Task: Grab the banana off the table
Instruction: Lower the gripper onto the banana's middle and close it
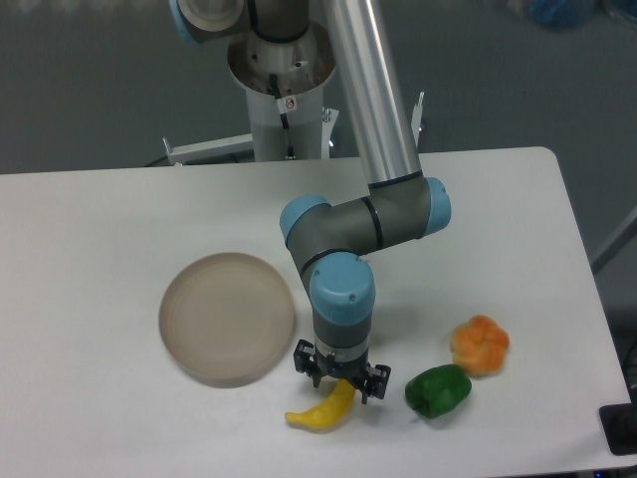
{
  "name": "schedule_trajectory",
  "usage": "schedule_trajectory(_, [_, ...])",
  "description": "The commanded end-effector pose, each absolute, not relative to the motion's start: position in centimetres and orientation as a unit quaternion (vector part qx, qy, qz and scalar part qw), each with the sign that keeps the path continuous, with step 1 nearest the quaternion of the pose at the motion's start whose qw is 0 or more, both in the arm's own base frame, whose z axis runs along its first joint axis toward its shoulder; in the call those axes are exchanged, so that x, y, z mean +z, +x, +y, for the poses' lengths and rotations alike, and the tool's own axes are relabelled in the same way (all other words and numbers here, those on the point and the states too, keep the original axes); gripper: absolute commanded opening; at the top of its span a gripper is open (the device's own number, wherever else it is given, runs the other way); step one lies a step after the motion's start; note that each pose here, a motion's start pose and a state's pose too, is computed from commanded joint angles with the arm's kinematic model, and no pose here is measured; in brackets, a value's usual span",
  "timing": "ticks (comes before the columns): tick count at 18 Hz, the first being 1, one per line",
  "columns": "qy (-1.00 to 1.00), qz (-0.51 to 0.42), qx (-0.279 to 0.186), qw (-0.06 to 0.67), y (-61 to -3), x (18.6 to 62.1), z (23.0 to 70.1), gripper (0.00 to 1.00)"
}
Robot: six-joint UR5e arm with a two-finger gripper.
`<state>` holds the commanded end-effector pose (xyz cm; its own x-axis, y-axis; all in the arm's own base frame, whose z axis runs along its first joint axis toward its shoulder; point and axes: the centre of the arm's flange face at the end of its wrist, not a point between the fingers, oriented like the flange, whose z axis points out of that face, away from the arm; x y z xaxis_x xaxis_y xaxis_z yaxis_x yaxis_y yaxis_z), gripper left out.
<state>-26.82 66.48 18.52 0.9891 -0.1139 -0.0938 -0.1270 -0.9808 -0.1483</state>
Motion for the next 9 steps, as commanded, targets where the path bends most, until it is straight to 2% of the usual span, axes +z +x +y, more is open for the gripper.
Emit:
schedule_trajectory(4, [-0.994,0.061,0.046,0.081,-27.0,19.2,66.5,0.32])
schedule_trajectory(6, [-0.994,0.061,0.047,0.083,-27.0,19.4,66.6,0.25])
schedule_trajectory(9, [-0.993,0.064,0.048,0.084,-27.1,19.7,66.6,0.24])
